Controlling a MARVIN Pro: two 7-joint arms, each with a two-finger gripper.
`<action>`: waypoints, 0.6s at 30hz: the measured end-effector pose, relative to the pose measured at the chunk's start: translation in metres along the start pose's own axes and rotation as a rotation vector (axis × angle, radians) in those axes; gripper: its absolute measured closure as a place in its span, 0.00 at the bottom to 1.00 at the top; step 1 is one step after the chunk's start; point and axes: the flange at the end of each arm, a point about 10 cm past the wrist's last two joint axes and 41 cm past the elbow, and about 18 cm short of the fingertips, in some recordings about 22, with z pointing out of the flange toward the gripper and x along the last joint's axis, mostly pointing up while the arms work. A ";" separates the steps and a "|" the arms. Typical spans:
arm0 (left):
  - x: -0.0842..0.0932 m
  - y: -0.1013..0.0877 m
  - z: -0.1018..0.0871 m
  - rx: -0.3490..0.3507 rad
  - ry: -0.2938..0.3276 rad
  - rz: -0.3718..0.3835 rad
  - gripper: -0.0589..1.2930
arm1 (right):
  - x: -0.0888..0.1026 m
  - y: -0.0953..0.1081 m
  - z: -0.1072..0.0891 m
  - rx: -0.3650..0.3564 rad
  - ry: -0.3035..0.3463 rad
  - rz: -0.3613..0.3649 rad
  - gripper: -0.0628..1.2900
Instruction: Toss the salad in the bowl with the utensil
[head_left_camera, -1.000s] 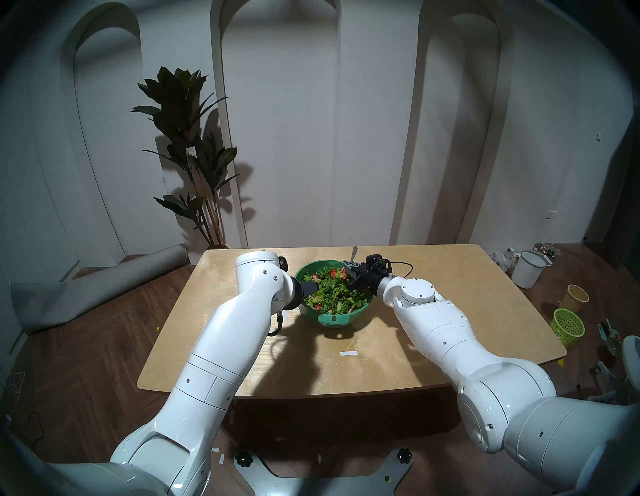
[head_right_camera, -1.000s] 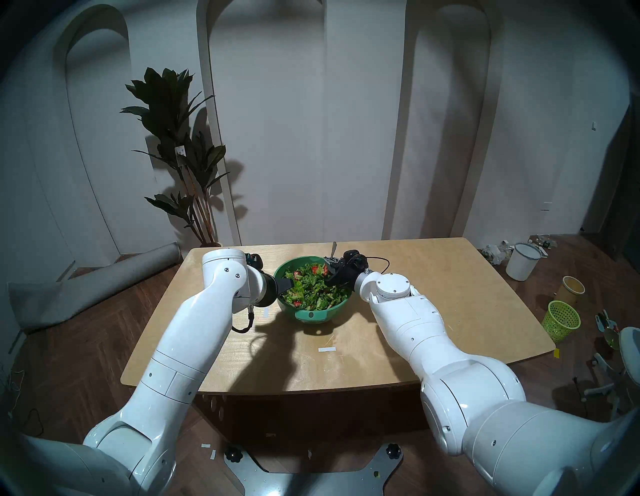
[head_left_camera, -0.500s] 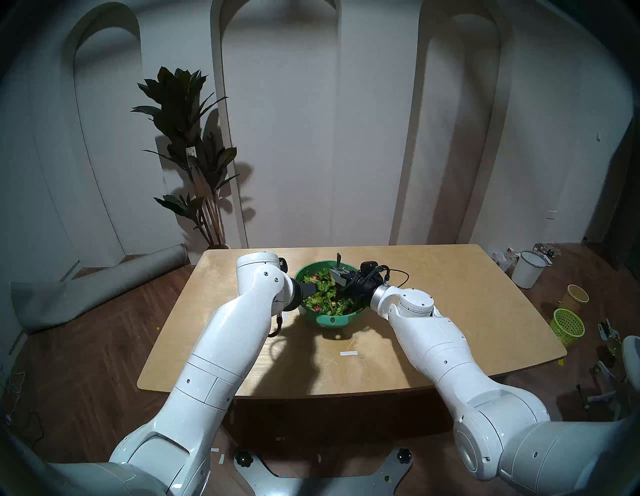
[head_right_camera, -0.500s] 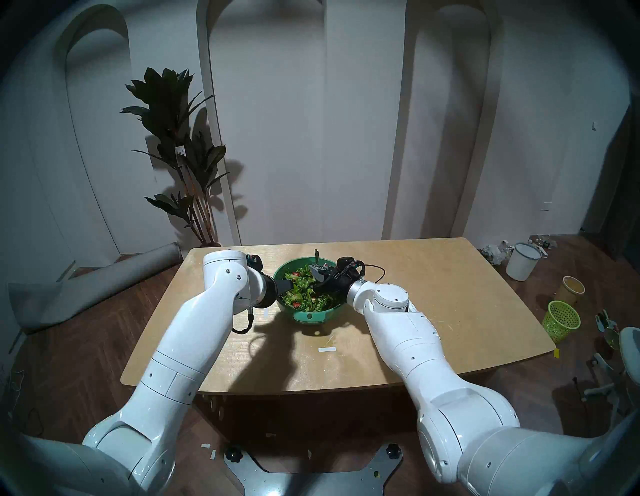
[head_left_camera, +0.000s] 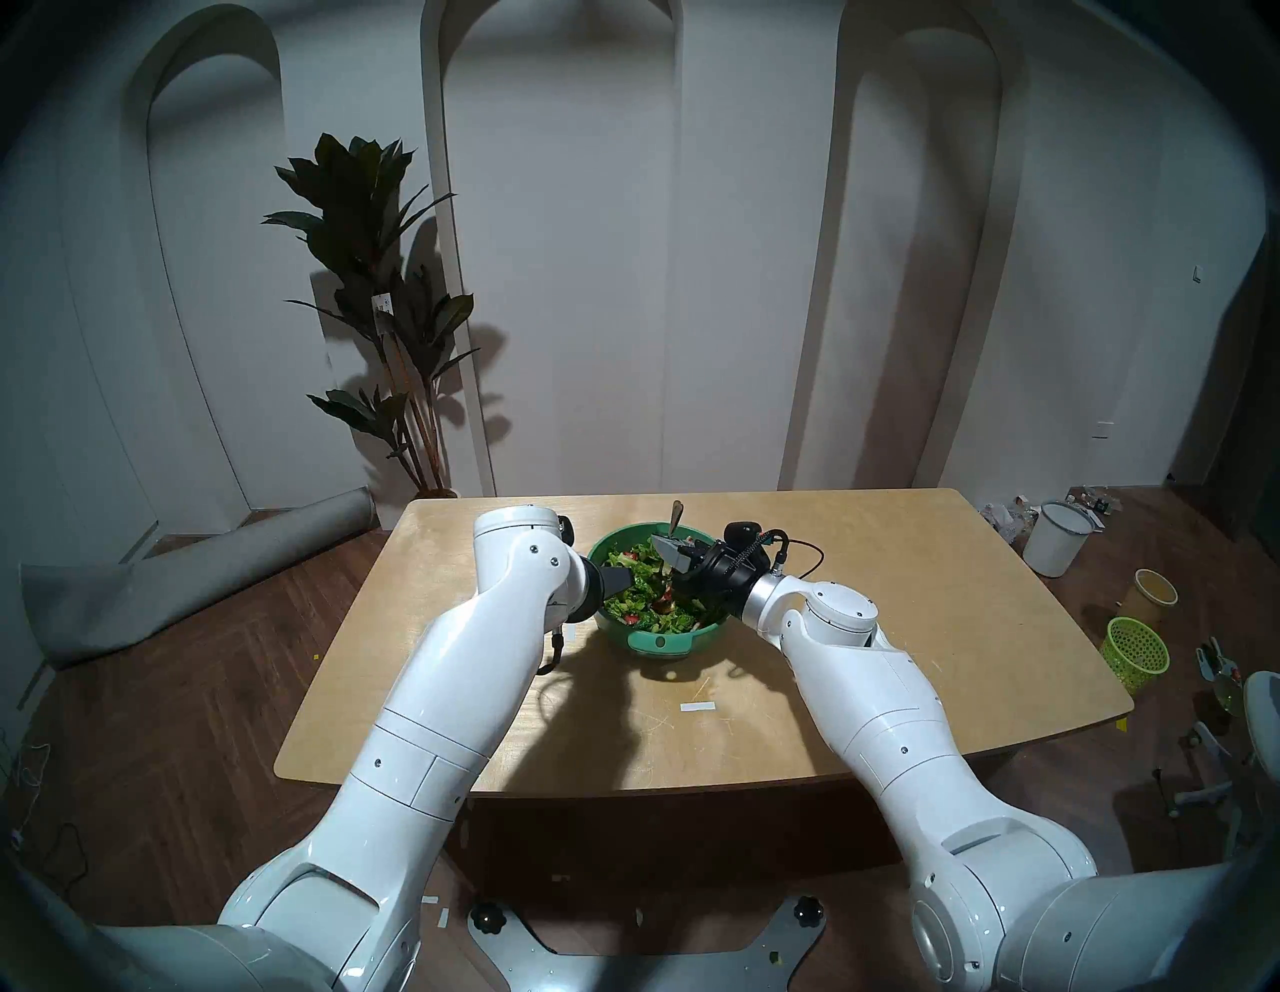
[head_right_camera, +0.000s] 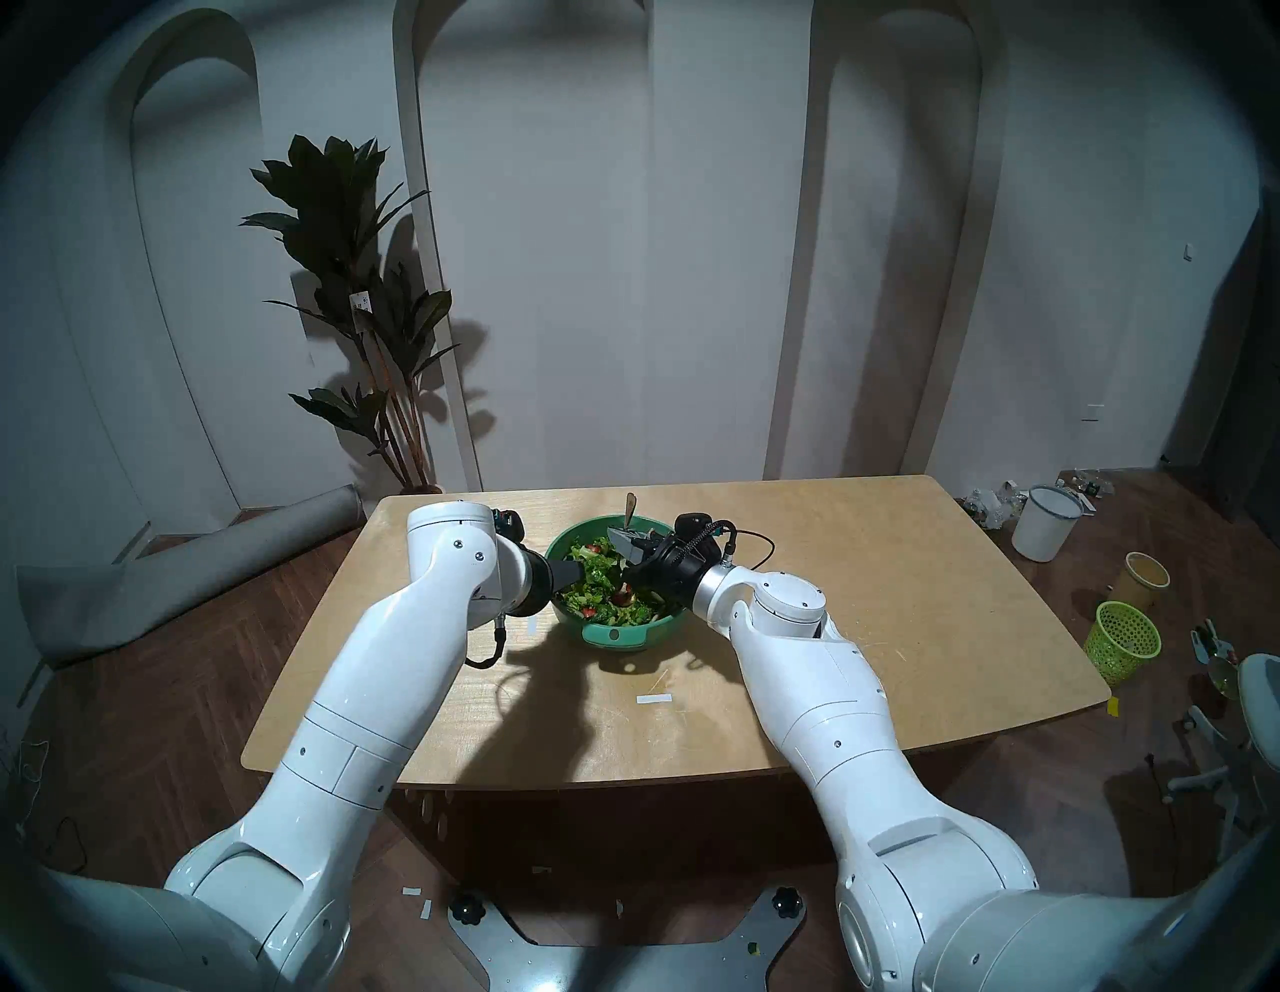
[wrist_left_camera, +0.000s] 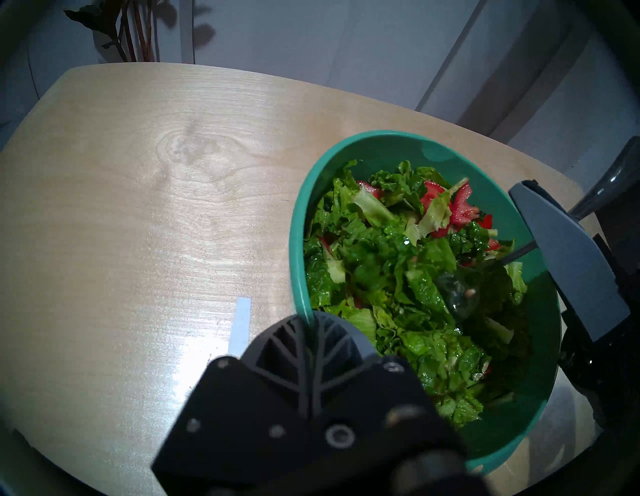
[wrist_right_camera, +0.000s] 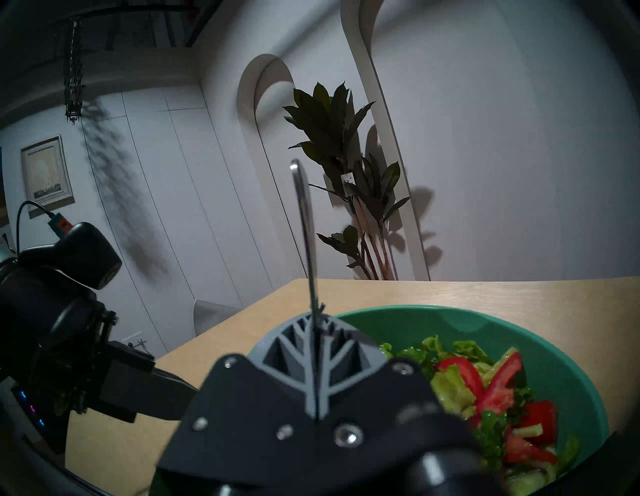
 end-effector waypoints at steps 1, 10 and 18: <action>0.000 0.000 0.000 0.000 0.000 0.000 0.97 | 0.000 -0.001 -0.001 0.001 0.000 -0.001 0.98; 0.001 -0.001 0.000 0.001 0.003 -0.005 0.97 | 0.019 0.010 -0.024 -0.103 0.031 -0.064 0.98; 0.001 -0.001 -0.001 0.001 0.004 -0.007 0.97 | 0.043 0.017 -0.046 -0.191 0.112 -0.092 0.98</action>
